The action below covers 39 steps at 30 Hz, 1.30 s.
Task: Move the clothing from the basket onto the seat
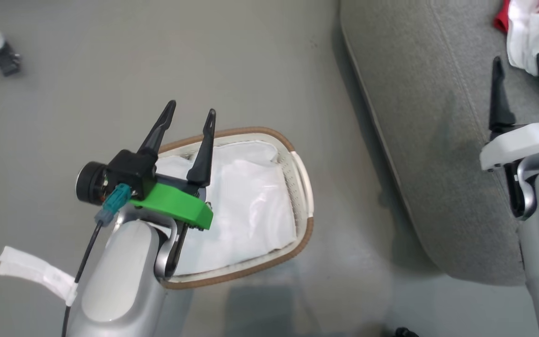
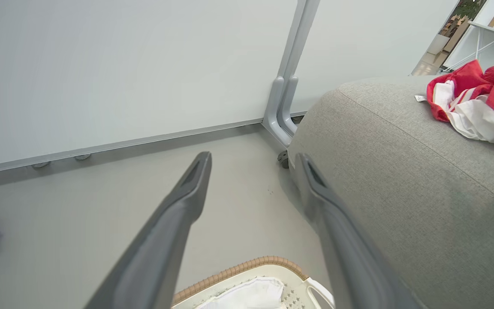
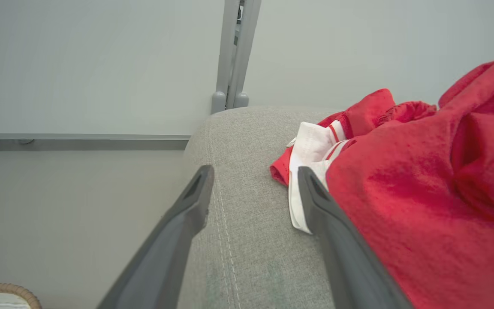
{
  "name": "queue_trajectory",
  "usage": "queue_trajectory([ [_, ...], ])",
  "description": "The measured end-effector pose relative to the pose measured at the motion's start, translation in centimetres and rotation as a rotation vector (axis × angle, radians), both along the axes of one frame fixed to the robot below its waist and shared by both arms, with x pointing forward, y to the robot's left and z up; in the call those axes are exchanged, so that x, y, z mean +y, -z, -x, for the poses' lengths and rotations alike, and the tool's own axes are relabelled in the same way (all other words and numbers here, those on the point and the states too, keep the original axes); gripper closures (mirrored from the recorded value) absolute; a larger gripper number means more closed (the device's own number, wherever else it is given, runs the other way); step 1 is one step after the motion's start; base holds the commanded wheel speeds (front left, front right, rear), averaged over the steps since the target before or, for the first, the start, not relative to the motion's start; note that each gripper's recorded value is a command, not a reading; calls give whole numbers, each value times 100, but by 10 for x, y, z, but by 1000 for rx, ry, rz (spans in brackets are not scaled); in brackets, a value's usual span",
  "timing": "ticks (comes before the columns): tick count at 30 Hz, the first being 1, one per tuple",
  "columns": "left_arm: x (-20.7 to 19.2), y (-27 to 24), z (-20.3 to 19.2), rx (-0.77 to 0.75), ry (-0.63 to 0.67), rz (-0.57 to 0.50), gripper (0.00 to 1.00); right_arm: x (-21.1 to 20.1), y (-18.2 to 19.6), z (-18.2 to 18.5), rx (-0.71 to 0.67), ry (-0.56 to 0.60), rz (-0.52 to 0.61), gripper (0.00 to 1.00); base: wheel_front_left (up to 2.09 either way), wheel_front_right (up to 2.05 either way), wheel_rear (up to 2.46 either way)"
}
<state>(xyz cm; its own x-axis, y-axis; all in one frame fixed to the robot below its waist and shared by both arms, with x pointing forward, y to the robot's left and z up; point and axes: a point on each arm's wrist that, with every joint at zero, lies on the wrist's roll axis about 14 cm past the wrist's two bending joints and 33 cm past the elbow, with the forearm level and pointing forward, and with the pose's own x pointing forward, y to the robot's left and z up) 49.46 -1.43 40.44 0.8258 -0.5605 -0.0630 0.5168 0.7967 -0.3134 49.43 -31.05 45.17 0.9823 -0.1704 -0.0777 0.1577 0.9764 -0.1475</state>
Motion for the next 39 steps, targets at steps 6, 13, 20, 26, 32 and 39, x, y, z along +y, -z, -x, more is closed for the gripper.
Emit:
queue_trajectory([
  [6,48,-2,8,22,-133,-45,0,51,9,-11,26,-127,-47,0,0,0,0],
  [13,94,-8,25,33,-255,-98,0,106,11,-14,40,-240,-124,0,0,0,0],
  [20,134,-24,42,12,-372,-118,0,145,-6,-5,0,-316,-177,0,0,0,0],
  [26,149,-40,56,-25,-421,-120,0,167,-20,7,-37,-361,-203,0,0,0,0],
  [32,162,-48,71,-43,-457,-129,0,176,-30,22,-62,-371,-226,0,0,0,0],
  [39,173,-55,90,-56,-492,-128,0,178,-32,40,-68,-368,-245,0,0,0,0],
])
